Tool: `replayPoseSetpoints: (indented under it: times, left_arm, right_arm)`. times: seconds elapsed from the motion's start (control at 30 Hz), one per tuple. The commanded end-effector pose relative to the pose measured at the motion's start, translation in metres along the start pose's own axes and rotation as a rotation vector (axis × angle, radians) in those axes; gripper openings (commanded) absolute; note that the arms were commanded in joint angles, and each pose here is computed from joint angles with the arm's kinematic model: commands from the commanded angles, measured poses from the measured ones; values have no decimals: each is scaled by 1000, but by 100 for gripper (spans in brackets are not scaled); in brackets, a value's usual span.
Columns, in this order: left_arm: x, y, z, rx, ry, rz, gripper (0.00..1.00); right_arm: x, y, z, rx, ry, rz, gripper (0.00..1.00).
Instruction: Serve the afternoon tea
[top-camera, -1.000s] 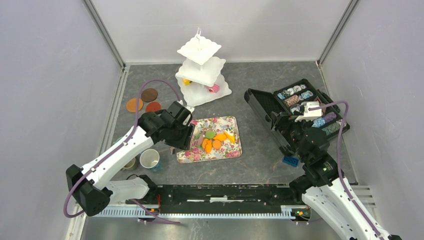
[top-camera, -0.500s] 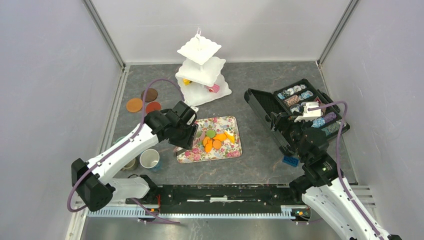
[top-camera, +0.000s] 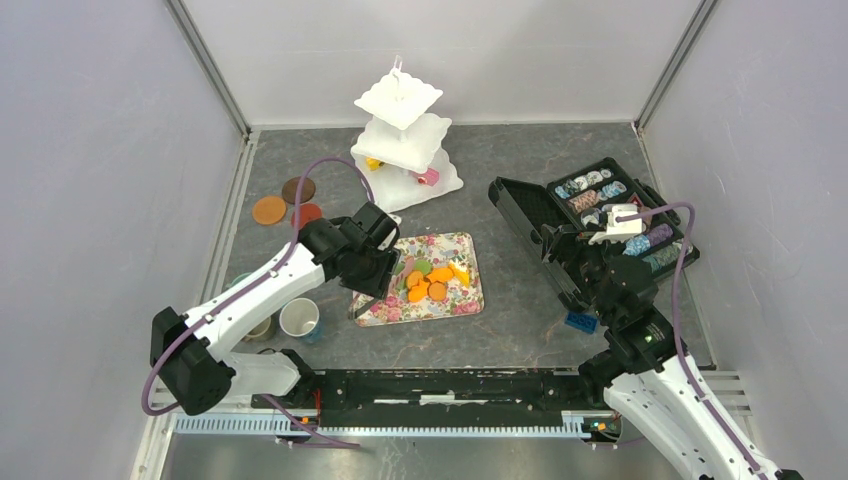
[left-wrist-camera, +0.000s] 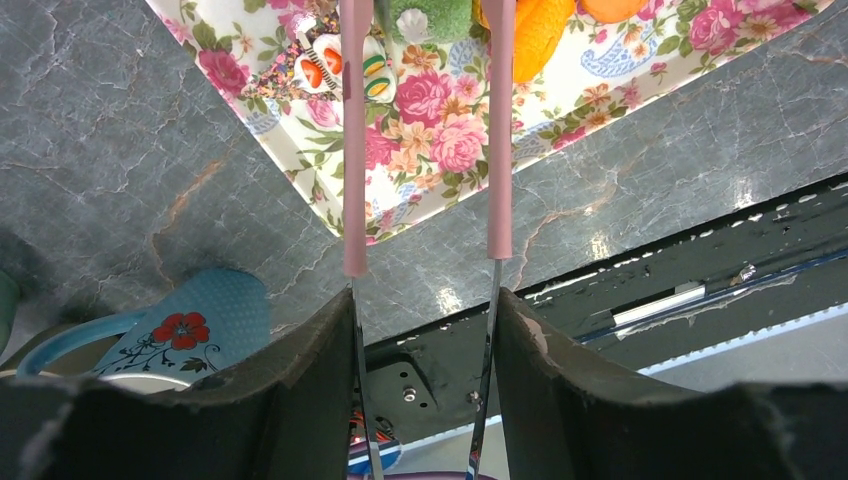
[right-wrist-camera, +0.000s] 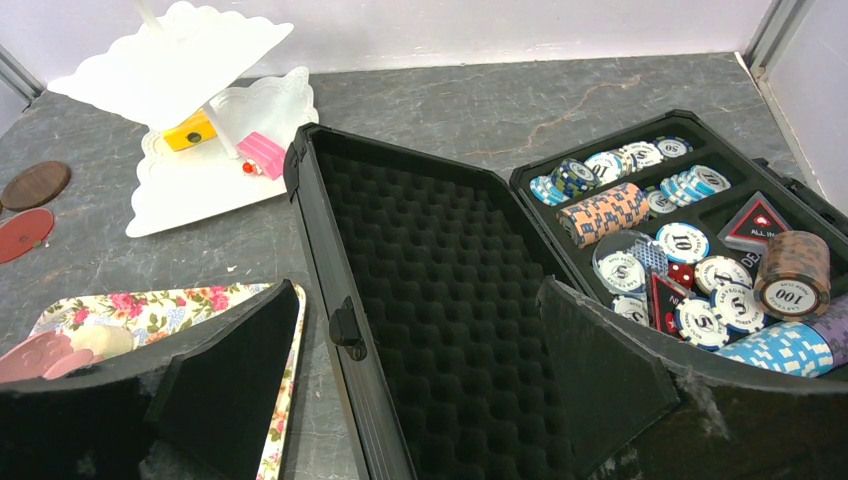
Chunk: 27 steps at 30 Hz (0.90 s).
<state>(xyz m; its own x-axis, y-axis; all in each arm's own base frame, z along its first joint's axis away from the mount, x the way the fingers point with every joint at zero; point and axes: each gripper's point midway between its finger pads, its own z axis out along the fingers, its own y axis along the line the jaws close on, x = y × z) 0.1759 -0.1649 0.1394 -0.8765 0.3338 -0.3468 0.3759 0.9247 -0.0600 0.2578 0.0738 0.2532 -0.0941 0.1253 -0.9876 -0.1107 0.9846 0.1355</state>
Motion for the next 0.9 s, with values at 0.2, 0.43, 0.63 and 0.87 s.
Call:
replayPoseSetpoints:
  times: [0.2, 0.43, 0.63, 0.87]
  left_arm:
    - [7, 6, -5, -17, -9, 33, 56]
    - [9, 1, 0, 8, 8, 35, 56]
    - [12, -5, 11, 33, 37, 42, 56]
    - [16, -5, 6, 39, 52, 28, 57]
  right_arm:
    - [-5, 1, 0, -1, -29, 18, 98]
    - [-6, 1, -2, -6, -35, 26, 98]
    - [-7, 0, -4, -3, -40, 32, 98]
    - [-8, 0, -5, -2, -41, 32, 98]
